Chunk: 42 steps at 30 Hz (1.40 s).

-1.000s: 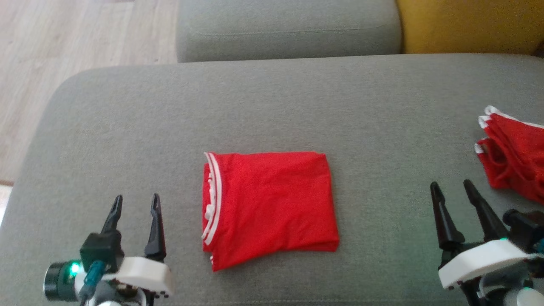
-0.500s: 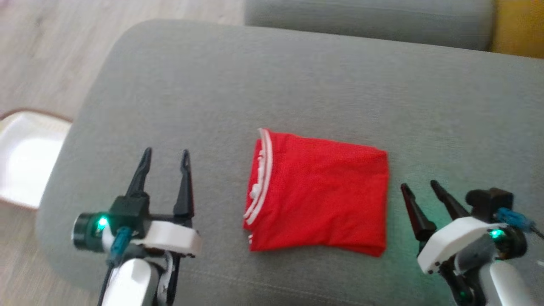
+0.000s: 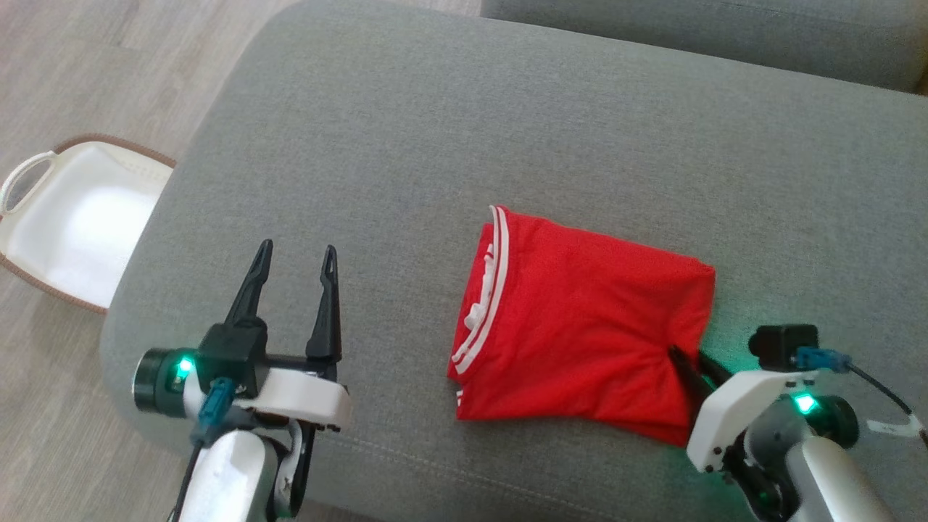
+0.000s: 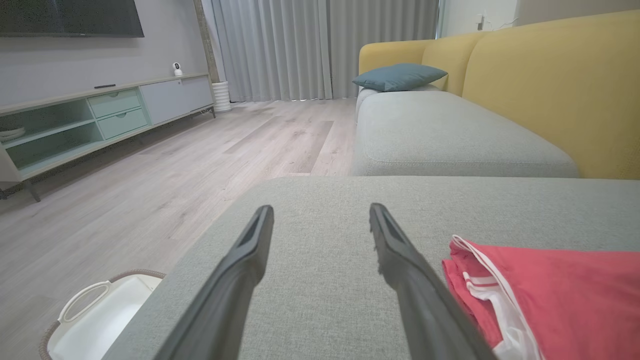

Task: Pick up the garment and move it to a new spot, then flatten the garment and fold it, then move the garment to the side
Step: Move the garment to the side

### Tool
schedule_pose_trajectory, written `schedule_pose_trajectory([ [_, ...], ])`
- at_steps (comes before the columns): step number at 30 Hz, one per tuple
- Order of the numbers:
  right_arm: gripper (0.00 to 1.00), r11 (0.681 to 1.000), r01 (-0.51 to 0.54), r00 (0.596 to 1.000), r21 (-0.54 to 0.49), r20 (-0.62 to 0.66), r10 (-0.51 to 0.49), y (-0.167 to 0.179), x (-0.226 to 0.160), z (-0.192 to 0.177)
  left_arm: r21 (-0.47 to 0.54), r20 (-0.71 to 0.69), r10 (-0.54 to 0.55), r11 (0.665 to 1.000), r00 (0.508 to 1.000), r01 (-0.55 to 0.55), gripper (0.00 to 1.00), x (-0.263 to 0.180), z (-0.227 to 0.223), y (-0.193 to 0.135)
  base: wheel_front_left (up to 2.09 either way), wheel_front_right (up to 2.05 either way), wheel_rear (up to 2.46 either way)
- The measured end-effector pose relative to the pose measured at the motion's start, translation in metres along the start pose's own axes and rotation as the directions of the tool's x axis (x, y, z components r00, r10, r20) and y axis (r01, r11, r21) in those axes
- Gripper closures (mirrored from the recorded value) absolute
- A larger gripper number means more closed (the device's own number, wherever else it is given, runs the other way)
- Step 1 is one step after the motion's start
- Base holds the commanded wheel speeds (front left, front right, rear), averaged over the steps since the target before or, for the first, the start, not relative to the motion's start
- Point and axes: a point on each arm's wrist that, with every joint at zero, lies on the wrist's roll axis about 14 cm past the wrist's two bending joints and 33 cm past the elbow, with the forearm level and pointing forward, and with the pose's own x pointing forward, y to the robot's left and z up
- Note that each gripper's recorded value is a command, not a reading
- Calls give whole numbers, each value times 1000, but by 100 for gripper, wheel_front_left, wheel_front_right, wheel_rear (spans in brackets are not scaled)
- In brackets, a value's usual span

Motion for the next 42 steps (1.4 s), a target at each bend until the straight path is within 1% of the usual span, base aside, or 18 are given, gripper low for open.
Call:
schedule_pose_trajectory([
  [3, 100, 1000, -12, 1000, 0, -5, 12, 4, 0, -1, 6, 4, -17, 1000, 1000, 17, 0, 3, 0, -5, 0, 0, 0],
  [8, 100, 999, -9, 999, -38, 45, 11, 1, -9, 9, 2, 23, -55, 999, 998, 55, 0, 10, 5, -17, 0, 0, 0],
  [12, 100, 997, 31, 993, -64, 116, -23, -12, -26, 25, -11, 39, -110, 994, 993, 111, 0, 19, 8, -37, 0, 0, 0],
  [16, 100, 993, 101, 981, -58, 170, -90, -36, -50, 33, -32, 64, -191, 981, 979, 194, 0, 29, 12, -66, 0, 0, 0],
  [19, 100, 984, 174, 965, -39, 207, -163, -61, -70, 39, -46, 71, -269, 961, 961, 272, 0, 35, 11, -94, 0, 0, 0],
  [22, 100, 969, 247, 941, -11, 242, -237, -85, -91, 45, -58, 84, -349, 933, 933, 354, 0, 42, 12, -125, 0, 0, 0],
  [27, 100, 932, 363, 891, 24, 283, -354, -124, -126, 52, -75, 117, -471, 874, 875, 480, 0, 52, 16, -174, 0, 0, 0],
  [31, 100, 889, 457, 843, 15, 312, -438, -159, -151, 67, -87, 135, -552, 821, 823, 565, 0, 55, 16, -210, 0, 0, 0],
  [34, 100, 845, 534, 798, 5, 327, -507, -192, -170, 81, -97, 141, -589, 791, 795, 604, 0, 61, 12, -228, 0, 0, 0],
  [36, 100, 805, 593, 754, 11, 343, -560, -216, -187, 93, -98, 147, -618, 768, 773, 633, 0, 63, 9, -240, 0, 0, 0],
  [39, 100, 728, 686, 675, 22, 355, -647, -254, -219, 105, -106, 151, -646, 742, 748, 662, 0, 67, 5, -255, 0, 0, 0],
  [40, 100, 680, 732, 629, 36, 349, -695, -274, -239, 107, -106, 154, -664, 725, 732, 680, 0, 69, 2, -263, 0, 0, 0],
  [42, 100, 646, 762, 596, 43, 343, -726, -287, -252, 108, -108, 154, -682, 708, 715, 698, 0, 70, -2, -271, 0, 0, 0],
])
